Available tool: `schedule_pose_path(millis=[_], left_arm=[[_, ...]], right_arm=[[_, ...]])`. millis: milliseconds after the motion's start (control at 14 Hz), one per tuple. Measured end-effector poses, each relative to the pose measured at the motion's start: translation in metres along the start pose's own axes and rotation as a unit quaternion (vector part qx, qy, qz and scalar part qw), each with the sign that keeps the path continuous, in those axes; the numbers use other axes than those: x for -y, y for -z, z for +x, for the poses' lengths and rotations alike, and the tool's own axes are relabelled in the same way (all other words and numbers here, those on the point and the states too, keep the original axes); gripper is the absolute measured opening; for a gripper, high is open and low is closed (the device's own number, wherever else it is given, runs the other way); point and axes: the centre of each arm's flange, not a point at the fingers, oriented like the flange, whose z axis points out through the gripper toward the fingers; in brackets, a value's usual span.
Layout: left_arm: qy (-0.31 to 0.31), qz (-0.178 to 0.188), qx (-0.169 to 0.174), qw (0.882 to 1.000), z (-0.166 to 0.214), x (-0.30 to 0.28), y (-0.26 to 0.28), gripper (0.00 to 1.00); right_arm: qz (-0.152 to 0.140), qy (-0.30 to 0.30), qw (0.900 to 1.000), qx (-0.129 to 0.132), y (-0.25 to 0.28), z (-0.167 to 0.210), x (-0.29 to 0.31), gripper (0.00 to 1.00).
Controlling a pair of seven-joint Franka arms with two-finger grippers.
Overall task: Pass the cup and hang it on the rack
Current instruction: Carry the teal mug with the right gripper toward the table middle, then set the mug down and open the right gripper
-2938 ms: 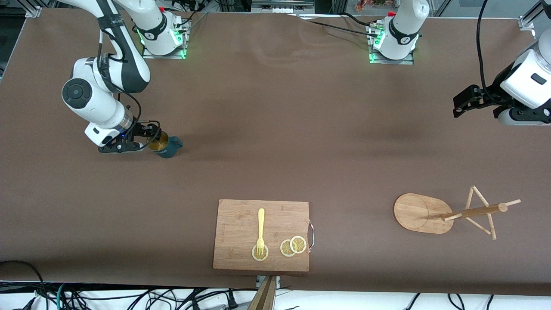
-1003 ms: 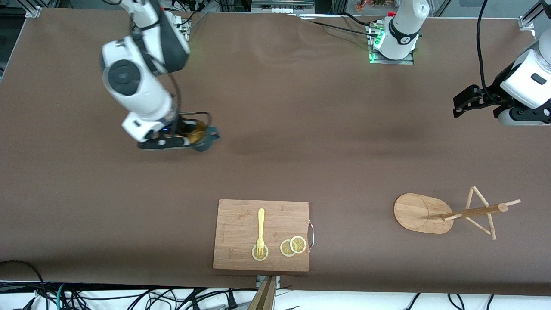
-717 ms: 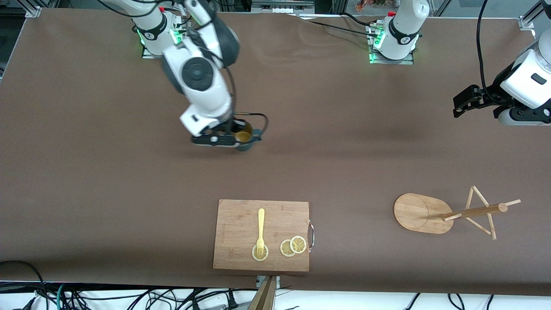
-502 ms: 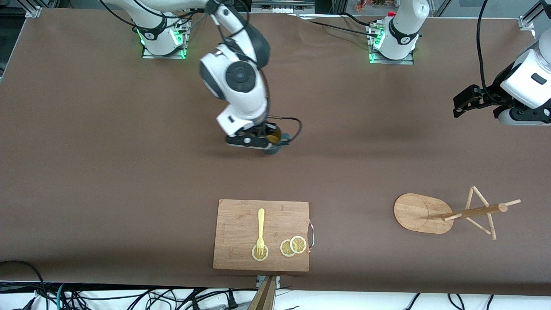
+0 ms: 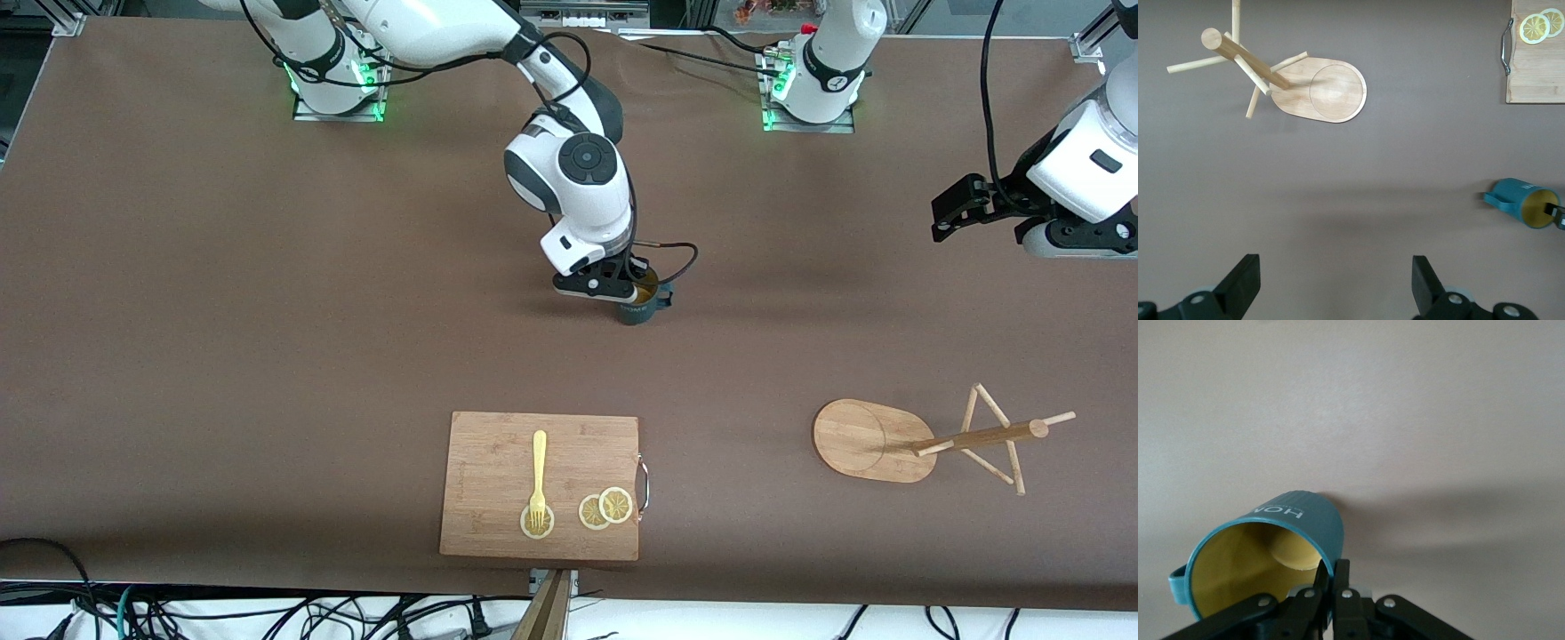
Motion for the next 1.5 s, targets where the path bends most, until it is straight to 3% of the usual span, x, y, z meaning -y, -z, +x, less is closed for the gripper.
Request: schedule_pose_path(millis=[143,215,645,860,1075,1290,1505], left_arm=[[-0.002,0.0,0.0,1.0,0.0,-0.002,0.0,1.0],[-0.002,0.0,0.0,1.0,0.0,-0.002,0.0,1.0],[-0.001,0.0,0.001,1.0,0.003,-0.002,-0.009,1.0],[0.003,-0.002,-0.015,1.0,0.012,0.003,-0.038,1.0],[0.007,0.001,0.002,1.0,-0.003,0.008,-0.055,1.0],[0.02,0.003,0.024,0.999,-0.022,0.025,-0.082,1.0],[0.017,-0.003,0.008,1.0,-0.048,0.042,-0.106,1.0]], right_arm=[[-0.001,-0.002,1.0,-0.002,-0.013,0.003,-0.003,0.04],[-0.002,-0.001,1.0,-0.005,-0.013,0.004,-0.003,0.08],[-0.016,0.018,1.0,-0.017,0.02,0.001,0.009,0.71],[-0.026,0.011,0.999,-0.033,0.091,0.025,0.001,0.99],[-0.04,0.004,0.998,-0.055,0.172,0.067,-0.031,1.0],[-0.105,0.03,0.993,-0.045,0.217,0.113,-0.091,1.0],[-0.152,0.07,0.985,-0.037,0.245,0.16,-0.152,1.0]])
